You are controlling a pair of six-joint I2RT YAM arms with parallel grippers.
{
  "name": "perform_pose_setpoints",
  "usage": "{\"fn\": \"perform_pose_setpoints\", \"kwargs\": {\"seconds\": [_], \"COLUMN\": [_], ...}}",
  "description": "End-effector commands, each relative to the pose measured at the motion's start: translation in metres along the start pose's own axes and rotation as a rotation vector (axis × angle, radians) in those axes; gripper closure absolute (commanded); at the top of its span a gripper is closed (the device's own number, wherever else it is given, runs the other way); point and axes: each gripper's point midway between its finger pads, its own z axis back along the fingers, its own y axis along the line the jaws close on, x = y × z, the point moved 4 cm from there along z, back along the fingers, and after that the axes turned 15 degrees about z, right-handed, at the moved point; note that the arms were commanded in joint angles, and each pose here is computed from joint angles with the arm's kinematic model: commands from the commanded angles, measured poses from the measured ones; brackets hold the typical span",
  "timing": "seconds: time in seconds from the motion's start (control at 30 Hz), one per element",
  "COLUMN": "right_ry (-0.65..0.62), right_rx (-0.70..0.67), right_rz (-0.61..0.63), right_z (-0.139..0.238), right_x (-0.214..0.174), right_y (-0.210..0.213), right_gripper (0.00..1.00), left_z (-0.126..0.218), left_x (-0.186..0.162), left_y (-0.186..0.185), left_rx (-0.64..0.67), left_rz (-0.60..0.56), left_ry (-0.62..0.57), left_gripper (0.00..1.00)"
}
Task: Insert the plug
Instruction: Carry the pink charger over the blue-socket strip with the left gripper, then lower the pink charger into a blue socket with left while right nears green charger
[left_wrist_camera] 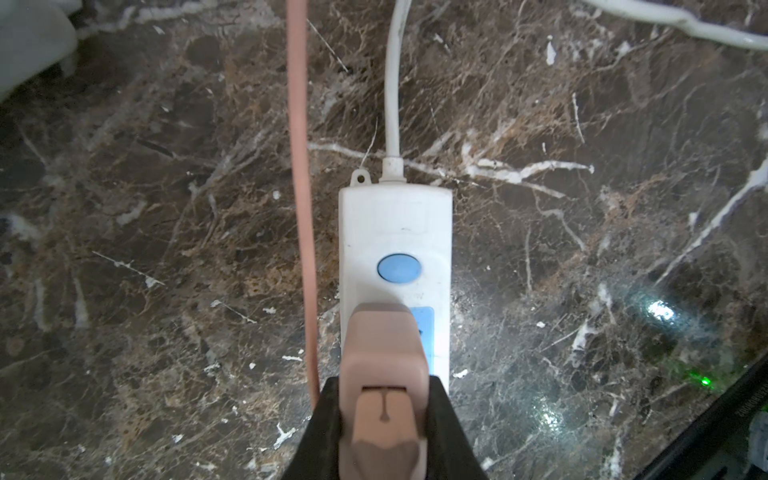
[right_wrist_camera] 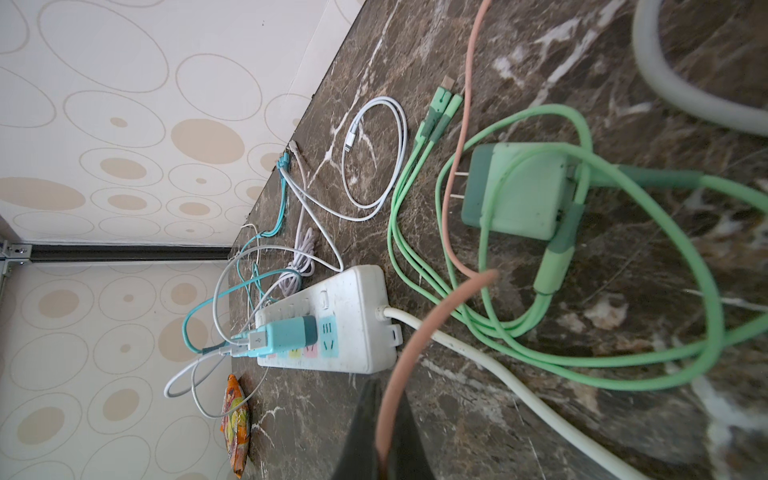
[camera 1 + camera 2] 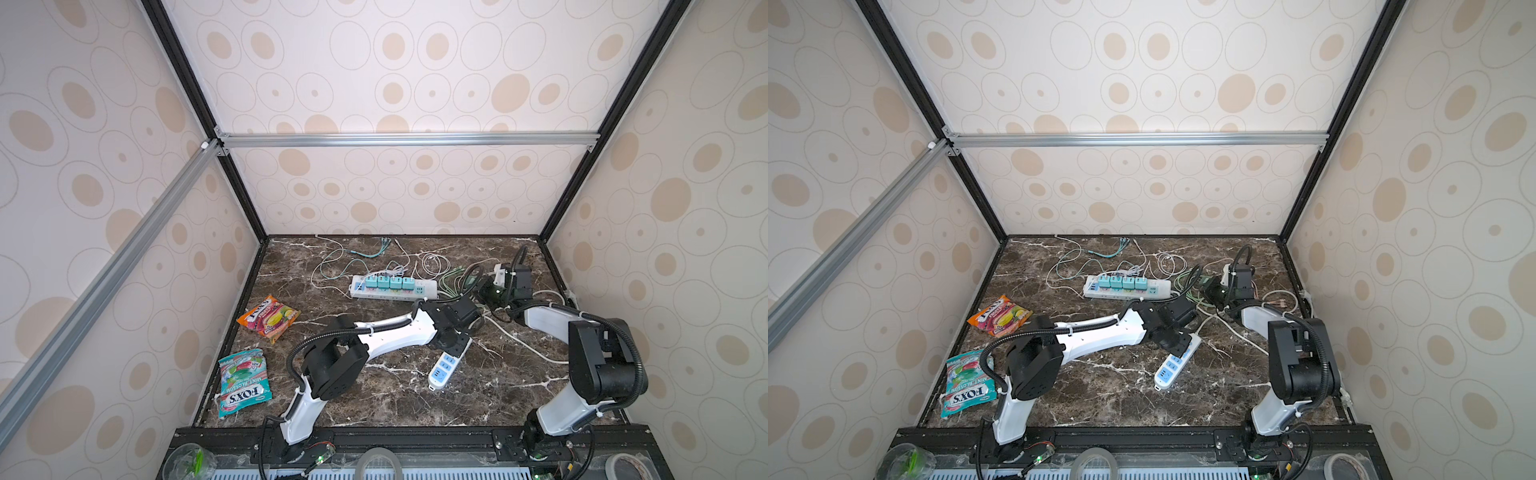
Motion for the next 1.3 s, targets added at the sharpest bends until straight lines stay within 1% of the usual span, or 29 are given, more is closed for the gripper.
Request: {"fn": "perform_pose_setpoints", "kwargs": {"seconds": [0.0,0.07,0.13,0.2,0.3,0.47,0.6,0.73,0.8,0.83,0.87,0.97,1.0,1.03,1.1,1.2,1.27], "right_ry": [-0.050,-0.042,-0.036,-0.033,-0.027,-0.011,-0.002,0.008,0.013,0.018,0.024,0.054,0.066,0.078,0.106,0.143,0.154], "right_rx": [-0.002,0.002,0.004,0.000,-0.006,-0.002,0.001,-0.004,-0.002,0.000,0.005,0.023,0.030,0.030,0.020,-0.009,-0.021], "right_rz": [0.010,0.009,0.011,0.015,0.025,0.030,0.035,0.048,0.052,0.055,0.057,0.066,0.071,0.077,0.092,0.117,0.122], "right_z": [-0.001,-0.002,-0.002,0.000,0.001,0.002,0.004,0.007,0.008,0.009,0.009,0.013,0.014,0.015,0.017,0.019,0.020], "right_x": [0.012,0.011,0.009,0.008,0.007,0.004,0.002,0.001,0.001,0.000,0.000,-0.003,-0.004,-0.007,-0.012,-0.018,-0.021], "right_y": [-0.002,-0.002,-0.002,-0.002,-0.003,-0.002,-0.002,0.000,0.001,0.002,0.003,0.008,0.010,0.010,0.008,0.004,0.001], "right_gripper": [0.96,0.96,0.96,0.96,0.95,0.95,0.94,0.92,0.89,0.88,0.85,0.75,0.71,0.68,0.65,0.62,0.63], "left_z": [-0.040,-0.042,-0.047,-0.047,-0.046,-0.058,-0.060,-0.058,-0.051,-0.047,-0.038,-0.008,0.003,0.010,0.017,0.012,0.004], "left_x": [-0.067,-0.067,-0.074,-0.076,-0.084,-0.102,-0.101,-0.094,-0.085,-0.078,-0.069,-0.046,-0.042,-0.041,-0.048,-0.068,-0.082], "left_y": [0.046,0.047,0.046,0.042,0.044,0.055,0.061,0.059,0.054,0.049,0.041,0.018,0.013,0.010,0.013,0.032,0.043], "left_rx": [0.239,0.313,0.378,0.392,0.355,0.299,0.240,0.251,0.257,0.244,0.222,0.131,0.108,0.088,0.060,0.096,0.123], "left_rz": [-0.055,-0.110,-0.161,-0.182,-0.160,-0.116,-0.080,-0.105,-0.123,-0.123,-0.123,-0.134,-0.148,-0.166,-0.203,-0.250,-0.284], "left_ry": [0.250,0.256,0.275,0.260,0.255,0.302,0.308,0.304,0.288,0.272,0.242,0.135,0.099,0.071,0.046,0.093,0.134], "left_gripper": [1.00,1.00,1.00,1.00,1.00,1.00,1.00,0.99,0.58,0.44,0.33,0.15,0.05,0.02,0.02,0.02,0.01]}}
